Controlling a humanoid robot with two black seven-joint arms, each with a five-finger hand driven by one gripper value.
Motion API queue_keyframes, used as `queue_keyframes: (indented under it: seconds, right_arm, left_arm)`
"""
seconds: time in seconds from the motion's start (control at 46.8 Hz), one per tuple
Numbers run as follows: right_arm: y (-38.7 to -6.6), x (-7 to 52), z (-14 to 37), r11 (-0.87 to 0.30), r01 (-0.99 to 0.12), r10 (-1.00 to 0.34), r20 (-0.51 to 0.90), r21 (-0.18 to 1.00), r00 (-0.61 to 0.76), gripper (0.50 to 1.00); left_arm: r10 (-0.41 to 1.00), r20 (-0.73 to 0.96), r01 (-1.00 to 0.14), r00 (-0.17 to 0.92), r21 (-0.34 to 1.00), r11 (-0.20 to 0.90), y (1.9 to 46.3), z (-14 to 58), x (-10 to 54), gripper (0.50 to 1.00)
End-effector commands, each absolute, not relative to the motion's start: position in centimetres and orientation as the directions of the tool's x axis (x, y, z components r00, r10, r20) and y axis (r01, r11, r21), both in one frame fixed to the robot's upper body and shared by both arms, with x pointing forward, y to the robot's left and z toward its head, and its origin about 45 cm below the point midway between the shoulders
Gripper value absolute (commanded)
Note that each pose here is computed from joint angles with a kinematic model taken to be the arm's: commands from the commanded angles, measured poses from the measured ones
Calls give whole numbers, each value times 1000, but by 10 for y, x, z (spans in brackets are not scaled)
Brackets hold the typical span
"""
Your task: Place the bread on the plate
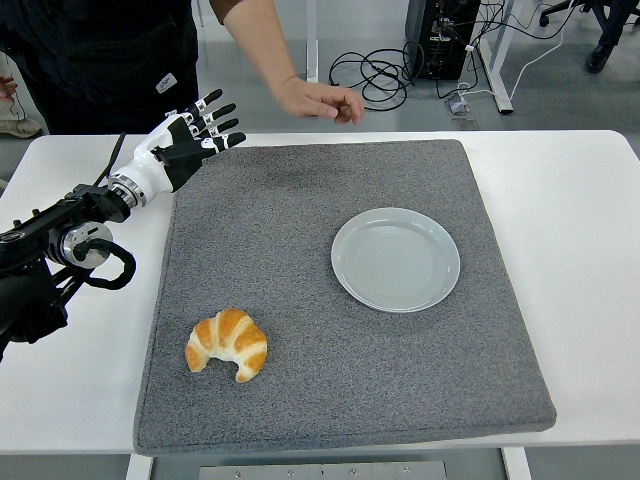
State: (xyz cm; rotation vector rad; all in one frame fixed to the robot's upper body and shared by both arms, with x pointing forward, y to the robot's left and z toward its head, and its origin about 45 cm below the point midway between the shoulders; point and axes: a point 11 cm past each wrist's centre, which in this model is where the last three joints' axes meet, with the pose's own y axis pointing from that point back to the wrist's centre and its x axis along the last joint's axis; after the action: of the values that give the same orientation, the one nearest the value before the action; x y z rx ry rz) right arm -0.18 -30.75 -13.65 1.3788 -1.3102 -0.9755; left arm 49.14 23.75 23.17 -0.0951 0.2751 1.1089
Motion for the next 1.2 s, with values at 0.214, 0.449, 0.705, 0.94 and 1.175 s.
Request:
queue_keyframes:
  seconds: [0.214, 0.449, 0.705, 0.94, 1.175]
  right_arm:
    - [-307, -2, -136, 40, -222, -993, 64, 974, 103, 1000]
    - [-308, -2, -136, 41, -224, -992, 65, 974, 104, 1000]
    - [-307, -3, -137, 39, -221, -993, 64, 975, 104, 1000]
    - [-308, -2, -136, 41, -222, -992, 65, 974, 104, 1000]
    - [-308, -3, -137, 42, -221, -992, 67, 974, 104, 1000]
  left_arm:
    - [872, -268, -893, 410, 75, 443, 240, 226, 489, 958]
    - [872, -268, -894, 410, 72, 443, 240, 226, 489, 958]
    - [872, -268, -895, 410, 66, 442, 240, 221, 486, 958]
    - [872, -264, -899, 411, 39, 436, 241, 224, 486, 961]
    - [872, -263, -899, 412, 38, 436, 242, 225, 487, 968]
